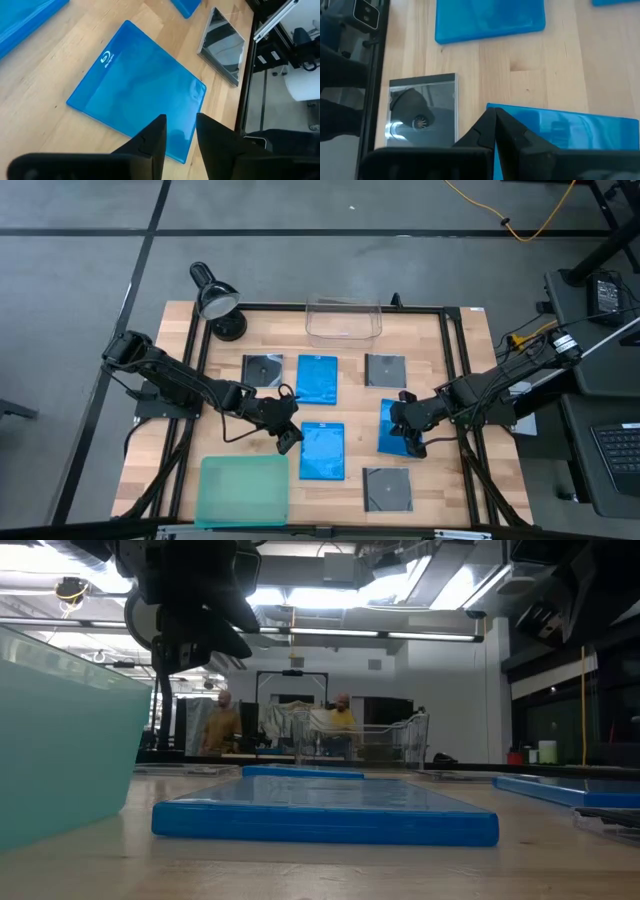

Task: Pick & place jewel cases by type
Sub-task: Put the bottom left blue CD case into the blue bin

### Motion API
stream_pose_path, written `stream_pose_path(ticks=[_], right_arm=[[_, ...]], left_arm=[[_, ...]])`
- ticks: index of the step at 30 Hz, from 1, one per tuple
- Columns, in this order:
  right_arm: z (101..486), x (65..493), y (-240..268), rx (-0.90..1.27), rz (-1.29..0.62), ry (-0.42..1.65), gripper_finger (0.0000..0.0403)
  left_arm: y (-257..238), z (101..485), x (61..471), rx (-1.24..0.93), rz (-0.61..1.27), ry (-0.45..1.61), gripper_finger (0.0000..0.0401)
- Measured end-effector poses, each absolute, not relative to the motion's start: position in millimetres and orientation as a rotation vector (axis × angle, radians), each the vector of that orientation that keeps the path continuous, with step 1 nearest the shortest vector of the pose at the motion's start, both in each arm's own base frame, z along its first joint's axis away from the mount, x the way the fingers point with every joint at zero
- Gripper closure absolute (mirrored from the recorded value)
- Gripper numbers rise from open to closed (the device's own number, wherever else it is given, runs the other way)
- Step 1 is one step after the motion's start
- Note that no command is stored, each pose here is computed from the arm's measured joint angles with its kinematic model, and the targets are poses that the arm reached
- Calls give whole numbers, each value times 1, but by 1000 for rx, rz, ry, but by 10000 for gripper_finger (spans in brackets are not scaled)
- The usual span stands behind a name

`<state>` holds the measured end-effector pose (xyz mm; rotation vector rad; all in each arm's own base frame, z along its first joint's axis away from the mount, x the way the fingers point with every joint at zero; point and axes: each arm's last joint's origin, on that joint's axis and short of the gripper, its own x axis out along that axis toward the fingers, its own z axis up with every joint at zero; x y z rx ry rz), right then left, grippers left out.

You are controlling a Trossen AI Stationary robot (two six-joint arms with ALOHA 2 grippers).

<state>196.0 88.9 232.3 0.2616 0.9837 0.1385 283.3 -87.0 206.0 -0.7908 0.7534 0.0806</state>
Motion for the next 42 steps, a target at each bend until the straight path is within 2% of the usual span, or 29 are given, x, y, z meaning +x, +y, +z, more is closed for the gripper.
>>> stream_pose_path(ticks=[9, 15, 25, 31, 42], right_arm=[[227, 201, 87, 135, 160, 986, 391], [211, 221, 80, 102, 218, 1014, 391], [180, 249, 77, 83, 310, 1059, 391], [166, 256, 74, 33, 327, 1094, 391], [159, 262, 74, -34, 366, 1073, 391]], left_arm=[[-89, 200, 277, -814, 145, 826, 272], [-92, 193, 268, -830, 214, 925, 251], [-97, 179, 269, -820, 309, 930, 230], [-95, 169, 281, -937, 351, 896, 223], [-85, 174, 293, -1165, 414, 767, 223]])
